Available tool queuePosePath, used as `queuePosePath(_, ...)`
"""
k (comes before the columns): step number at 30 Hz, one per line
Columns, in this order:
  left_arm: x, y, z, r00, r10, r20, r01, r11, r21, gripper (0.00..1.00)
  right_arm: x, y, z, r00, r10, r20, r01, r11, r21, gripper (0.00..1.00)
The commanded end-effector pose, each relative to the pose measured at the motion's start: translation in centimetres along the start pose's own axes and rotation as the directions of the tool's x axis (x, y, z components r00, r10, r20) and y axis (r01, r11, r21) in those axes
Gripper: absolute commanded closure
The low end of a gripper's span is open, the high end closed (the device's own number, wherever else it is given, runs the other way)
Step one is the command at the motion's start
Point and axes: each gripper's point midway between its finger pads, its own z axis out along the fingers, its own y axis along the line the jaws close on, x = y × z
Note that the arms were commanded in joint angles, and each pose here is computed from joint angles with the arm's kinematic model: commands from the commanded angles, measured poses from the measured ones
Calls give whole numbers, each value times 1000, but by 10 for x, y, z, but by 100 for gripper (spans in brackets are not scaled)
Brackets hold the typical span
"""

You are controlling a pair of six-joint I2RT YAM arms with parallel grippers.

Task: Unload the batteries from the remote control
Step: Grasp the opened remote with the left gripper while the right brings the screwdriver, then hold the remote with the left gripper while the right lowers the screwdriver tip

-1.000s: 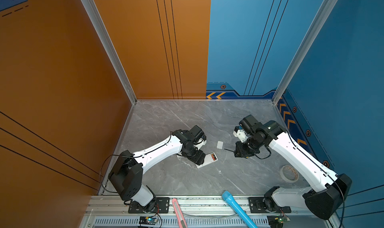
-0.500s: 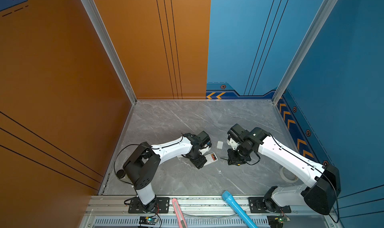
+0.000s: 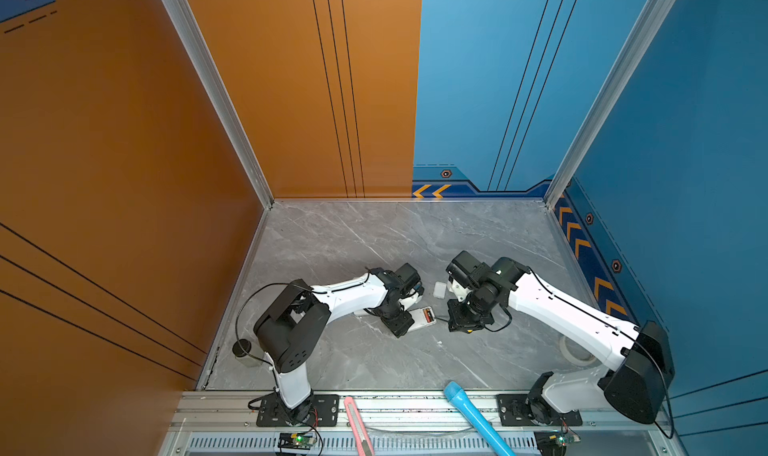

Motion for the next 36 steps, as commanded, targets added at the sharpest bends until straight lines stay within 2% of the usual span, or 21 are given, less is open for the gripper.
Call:
queuePosePath(1, 9, -4, 7, 999, -1, -34, 1, 1000, 17, 30, -3, -1, 5, 1000, 12, 7, -12, 1000, 20, 100)
queuePosePath(4, 12, -4, 9, 999, -10, -43, 11, 1000, 7, 34, -5, -1, 5, 1000, 11, 2, -11, 1000, 22, 100)
queuePosePath(8, 10, -3, 9, 999, -18, -34, 18, 1000, -2, 44, -7, -1, 8, 1000, 15, -1, -15, 1000, 26, 100)
queuePosePath(18, 3, -10, 7, 1000, 1, 11, -1, 1000, -20, 49, -17, 3, 5, 1000, -19, 1, 19, 999, 34, 100)
queuePosePath(25, 1, -10, 7, 999, 33, 20, -32, 998, -58, 56, -28, -10, -18, 992, -116, -52, 122, 983, 140, 100)
queuePosePath(36, -5, -11, 4, 998, 60, 34, -58, 996, -61, 61, -31, -10, -18, 957, -241, -163, 274, 937, 219, 100)
